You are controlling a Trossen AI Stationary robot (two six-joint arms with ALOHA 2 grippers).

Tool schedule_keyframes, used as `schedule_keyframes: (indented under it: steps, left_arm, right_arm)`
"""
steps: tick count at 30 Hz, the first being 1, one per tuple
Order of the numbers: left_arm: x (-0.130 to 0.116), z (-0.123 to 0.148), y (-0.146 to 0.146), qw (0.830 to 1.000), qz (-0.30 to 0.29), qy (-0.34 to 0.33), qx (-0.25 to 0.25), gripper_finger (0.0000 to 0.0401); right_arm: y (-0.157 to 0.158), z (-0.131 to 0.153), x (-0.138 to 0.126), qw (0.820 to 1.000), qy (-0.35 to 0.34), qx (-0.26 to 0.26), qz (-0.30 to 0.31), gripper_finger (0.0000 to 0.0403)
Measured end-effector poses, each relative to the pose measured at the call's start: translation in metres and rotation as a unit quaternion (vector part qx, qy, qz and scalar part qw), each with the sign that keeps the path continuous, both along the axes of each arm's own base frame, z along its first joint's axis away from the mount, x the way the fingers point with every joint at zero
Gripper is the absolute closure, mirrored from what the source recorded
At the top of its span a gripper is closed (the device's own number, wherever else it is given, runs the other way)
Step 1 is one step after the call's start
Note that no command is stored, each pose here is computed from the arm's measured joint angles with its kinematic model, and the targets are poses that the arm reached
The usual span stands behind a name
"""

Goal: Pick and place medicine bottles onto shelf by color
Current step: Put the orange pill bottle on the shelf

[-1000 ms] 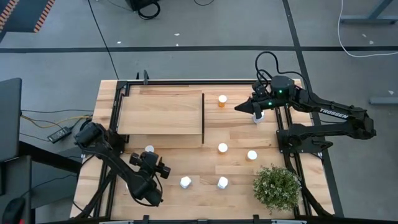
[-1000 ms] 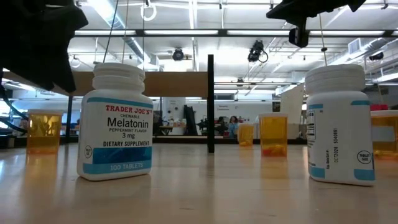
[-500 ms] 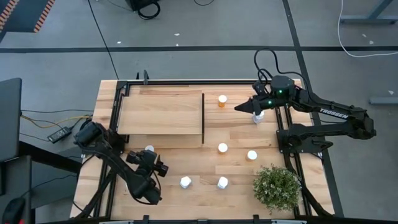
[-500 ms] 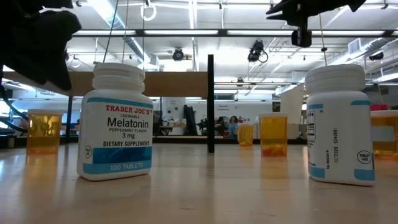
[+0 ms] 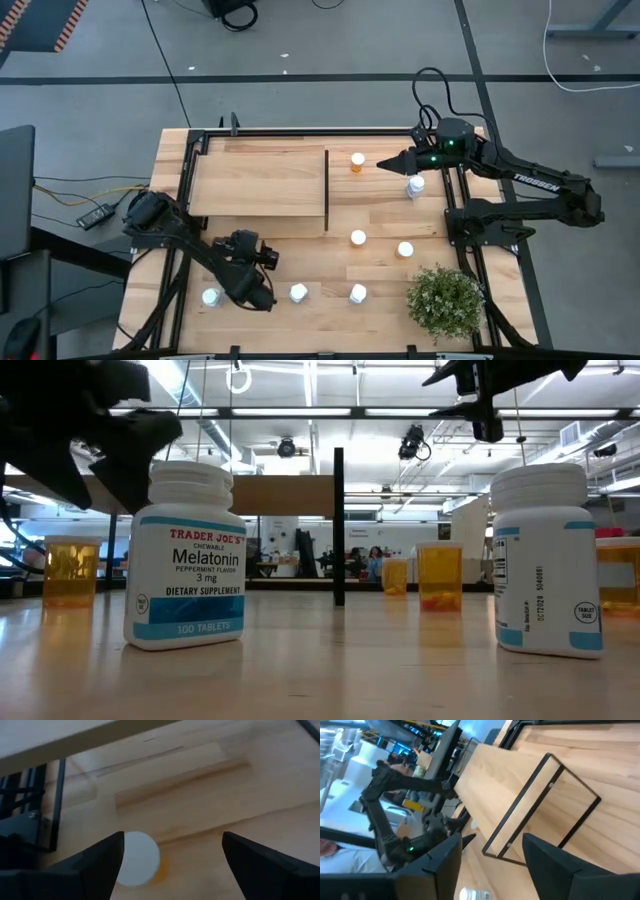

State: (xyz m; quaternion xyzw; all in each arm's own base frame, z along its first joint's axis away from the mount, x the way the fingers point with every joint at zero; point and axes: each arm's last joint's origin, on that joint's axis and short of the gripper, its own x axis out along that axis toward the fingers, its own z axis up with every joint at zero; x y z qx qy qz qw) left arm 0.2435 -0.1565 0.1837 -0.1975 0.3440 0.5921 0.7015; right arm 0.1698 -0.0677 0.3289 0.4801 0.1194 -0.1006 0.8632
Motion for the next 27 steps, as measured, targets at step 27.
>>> schedule_keyframes:
  steps: [27]
  left_arm:
    - [-0.01,-0.019,0.007,0.997,0.031,0.069,-0.036,0.0059]
  right_arm:
    - [0.002,0.001,-0.001,0.998,-0.01,0.018,0.066,0.0177]
